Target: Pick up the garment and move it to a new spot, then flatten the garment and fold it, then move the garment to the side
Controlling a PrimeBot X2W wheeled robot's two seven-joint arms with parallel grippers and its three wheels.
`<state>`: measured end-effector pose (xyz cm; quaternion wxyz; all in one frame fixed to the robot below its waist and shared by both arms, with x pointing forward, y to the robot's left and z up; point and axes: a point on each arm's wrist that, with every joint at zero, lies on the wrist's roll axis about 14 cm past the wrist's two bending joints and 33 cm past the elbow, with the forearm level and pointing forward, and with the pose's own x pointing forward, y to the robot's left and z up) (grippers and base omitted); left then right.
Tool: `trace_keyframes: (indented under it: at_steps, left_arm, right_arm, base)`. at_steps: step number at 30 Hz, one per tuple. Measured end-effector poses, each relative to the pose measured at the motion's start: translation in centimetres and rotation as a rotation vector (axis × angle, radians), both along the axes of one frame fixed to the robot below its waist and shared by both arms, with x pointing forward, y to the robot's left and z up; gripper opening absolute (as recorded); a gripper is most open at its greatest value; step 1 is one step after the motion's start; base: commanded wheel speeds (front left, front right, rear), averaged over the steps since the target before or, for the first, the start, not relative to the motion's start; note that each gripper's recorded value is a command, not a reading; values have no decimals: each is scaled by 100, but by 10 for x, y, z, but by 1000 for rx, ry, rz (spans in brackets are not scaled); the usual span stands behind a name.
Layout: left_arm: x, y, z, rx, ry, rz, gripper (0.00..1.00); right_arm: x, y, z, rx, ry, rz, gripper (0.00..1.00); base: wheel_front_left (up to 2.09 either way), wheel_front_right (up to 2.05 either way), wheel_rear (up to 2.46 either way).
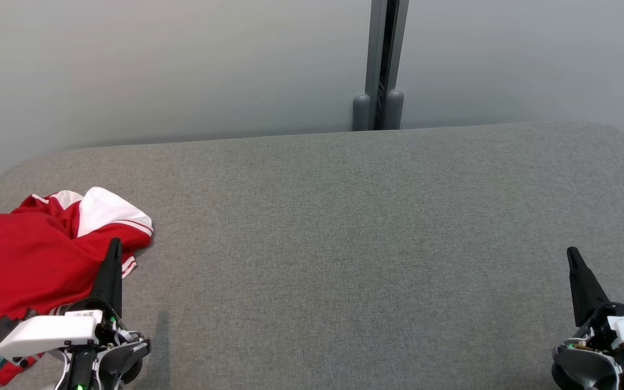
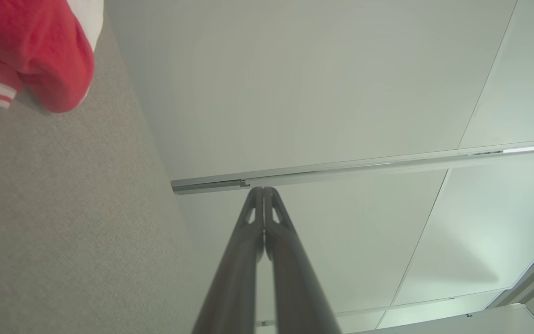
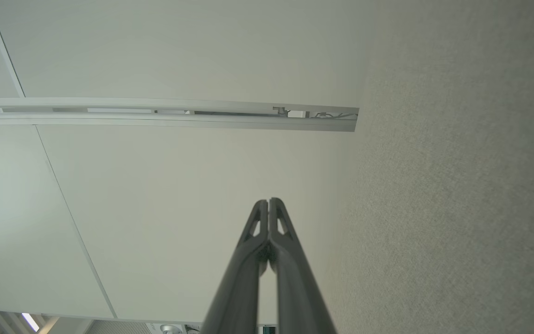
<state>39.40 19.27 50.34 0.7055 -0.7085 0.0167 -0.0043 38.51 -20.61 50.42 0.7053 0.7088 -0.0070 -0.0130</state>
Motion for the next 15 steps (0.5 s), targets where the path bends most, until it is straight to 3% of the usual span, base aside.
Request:
trace_keyframes:
  at_steps: [13,14,15]
  left_arm:
    - [0,0,0,0,0,0,0]
    - [-1,0,-2,-1,6,1,100]
    - [-3,-1,-7,-4,20,0,100]
  right_arm:
    - [0,0,0,-1,0,1,0]
    - [0,0,-2,0,5,1,100]
    - [-2,2,-6,5,16,1,100]
  base:
    - [0,0,0]
    - [0,0,0]
    - [0,0,0]
